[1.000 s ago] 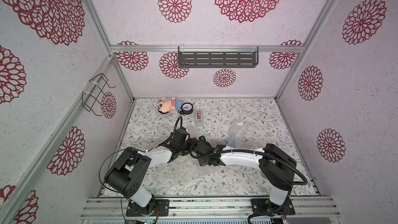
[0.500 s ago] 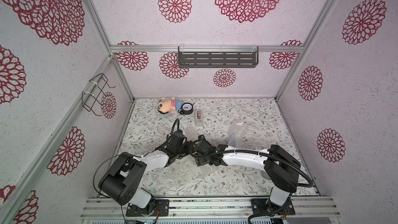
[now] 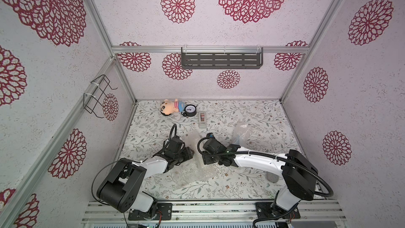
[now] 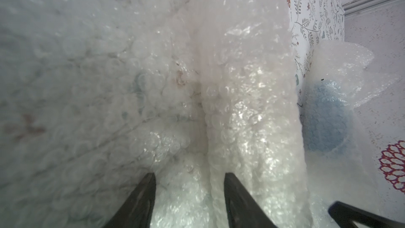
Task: Wrap vases in bubble wrap
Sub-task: Wrap the vase in bubble wrap.
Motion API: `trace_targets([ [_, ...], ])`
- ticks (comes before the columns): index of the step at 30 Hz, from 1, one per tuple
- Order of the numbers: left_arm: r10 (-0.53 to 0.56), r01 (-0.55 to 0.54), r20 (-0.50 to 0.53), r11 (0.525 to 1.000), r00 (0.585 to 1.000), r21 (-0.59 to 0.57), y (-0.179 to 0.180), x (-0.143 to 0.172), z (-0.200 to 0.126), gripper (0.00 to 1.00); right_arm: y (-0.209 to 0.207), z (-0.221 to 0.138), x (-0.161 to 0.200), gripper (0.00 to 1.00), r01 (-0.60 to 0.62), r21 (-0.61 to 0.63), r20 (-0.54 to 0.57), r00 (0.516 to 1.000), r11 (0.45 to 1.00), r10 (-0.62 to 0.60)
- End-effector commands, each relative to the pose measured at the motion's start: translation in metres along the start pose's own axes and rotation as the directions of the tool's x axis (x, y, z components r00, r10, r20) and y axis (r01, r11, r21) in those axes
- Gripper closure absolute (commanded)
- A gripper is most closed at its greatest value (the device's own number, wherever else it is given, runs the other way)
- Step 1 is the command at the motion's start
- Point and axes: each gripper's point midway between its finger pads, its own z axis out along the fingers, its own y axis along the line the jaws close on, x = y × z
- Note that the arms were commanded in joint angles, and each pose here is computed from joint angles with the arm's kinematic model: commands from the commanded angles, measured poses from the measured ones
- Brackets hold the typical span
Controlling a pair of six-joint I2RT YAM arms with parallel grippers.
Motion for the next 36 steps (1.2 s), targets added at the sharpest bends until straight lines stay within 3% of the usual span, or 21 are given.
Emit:
trace_targets([
  [1,-0.021,0.014,-0.071,0.996,0.997,-0.088,0.025,0.020,-0.003,0.46,0.002,0.005,0.002,0.36,0.020,0.021,-0.019,1.000,1.000,-0.019],
  [8,-0.045,0.045,-0.010,0.999,0.999,-0.025,0.010,-0.005,-0.030,0.45,0.013,0.021,0.014,0.48,0.060,0.024,-0.063,0.996,0.998,-0.059],
  [14,-0.076,0.066,0.056,0.983,0.996,0.169,-0.040,-0.024,-0.048,0.48,0.030,0.024,0.012,0.52,0.056,-0.030,-0.041,0.997,0.998,-0.057],
  [17,-0.038,0.032,0.032,0.982,0.999,0.189,-0.059,-0.023,-0.040,0.48,0.034,0.025,0.009,0.53,0.051,-0.042,-0.030,0.998,0.998,-0.052],
  [24,-0.010,0.016,-0.056,0.994,0.998,0.112,-0.045,-0.005,-0.008,0.47,0.036,0.020,0.003,0.53,0.047,-0.054,0.000,0.999,0.997,-0.047],
  [27,0.032,-0.032,-0.091,0.999,0.995,0.001,-0.024,0.009,-0.004,0.45,0.035,0.016,-0.002,0.53,0.049,-0.045,0.017,0.999,0.998,-0.048],
  [32,0.073,-0.102,-0.121,0.961,0.990,-0.257,0.033,0.020,-0.016,0.45,0.044,-0.005,-0.015,0.45,0.041,-0.100,0.058,0.998,0.994,-0.035],
  [36,0.025,-0.041,-0.060,0.956,0.998,-0.291,0.055,0.018,-0.032,0.47,0.048,-0.021,-0.020,0.38,0.029,-0.142,0.065,0.998,0.989,-0.019],
])
